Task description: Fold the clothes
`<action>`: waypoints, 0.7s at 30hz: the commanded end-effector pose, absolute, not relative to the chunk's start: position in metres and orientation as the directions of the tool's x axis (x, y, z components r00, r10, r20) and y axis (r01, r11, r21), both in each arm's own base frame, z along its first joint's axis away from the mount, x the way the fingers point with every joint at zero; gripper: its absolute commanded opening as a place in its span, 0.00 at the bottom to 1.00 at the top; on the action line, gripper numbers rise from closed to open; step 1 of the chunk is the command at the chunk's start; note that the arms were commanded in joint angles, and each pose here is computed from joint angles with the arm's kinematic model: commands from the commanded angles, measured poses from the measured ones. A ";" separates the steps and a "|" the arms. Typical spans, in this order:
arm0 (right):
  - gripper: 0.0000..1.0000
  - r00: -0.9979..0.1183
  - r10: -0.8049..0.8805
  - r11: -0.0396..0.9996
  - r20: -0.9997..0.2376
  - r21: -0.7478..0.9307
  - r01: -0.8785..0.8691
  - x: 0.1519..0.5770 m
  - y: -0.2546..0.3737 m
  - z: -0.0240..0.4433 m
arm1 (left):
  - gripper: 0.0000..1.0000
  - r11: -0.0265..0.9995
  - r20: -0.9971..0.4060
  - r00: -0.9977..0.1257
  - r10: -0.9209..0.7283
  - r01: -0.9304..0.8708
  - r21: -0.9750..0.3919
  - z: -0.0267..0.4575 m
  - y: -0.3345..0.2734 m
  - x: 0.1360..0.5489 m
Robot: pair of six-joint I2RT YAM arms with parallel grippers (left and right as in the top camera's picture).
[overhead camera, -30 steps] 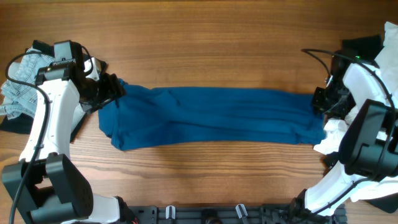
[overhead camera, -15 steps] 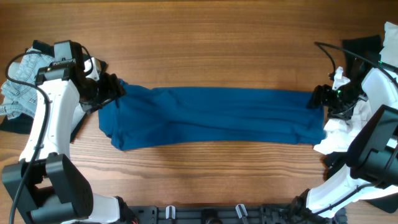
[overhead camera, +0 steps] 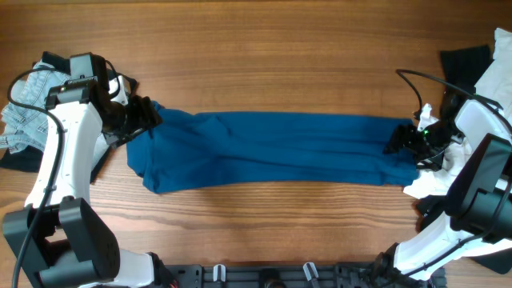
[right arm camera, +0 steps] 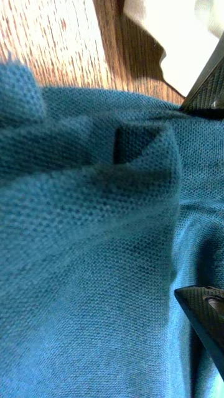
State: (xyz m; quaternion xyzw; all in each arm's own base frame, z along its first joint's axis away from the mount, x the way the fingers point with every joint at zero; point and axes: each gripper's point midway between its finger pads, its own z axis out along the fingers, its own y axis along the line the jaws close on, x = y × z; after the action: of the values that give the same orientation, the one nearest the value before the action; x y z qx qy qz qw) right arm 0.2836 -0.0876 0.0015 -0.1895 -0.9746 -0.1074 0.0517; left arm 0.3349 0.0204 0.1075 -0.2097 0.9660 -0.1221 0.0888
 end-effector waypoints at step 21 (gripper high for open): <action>0.04 -0.927 0.373 0.928 0.039 -0.038 0.371 0.324 -0.128 0.047 | 0.75 0.881 -0.107 -0.900 -0.423 -0.381 -0.282 0.108 0.017 0.332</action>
State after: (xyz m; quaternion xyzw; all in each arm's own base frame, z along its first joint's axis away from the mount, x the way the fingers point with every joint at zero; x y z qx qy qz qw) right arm 0.3023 -0.1022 0.0223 -0.1786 -0.9818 -0.0382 0.0512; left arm 0.3315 0.0198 0.1069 -0.2105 0.9665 -0.1216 0.0817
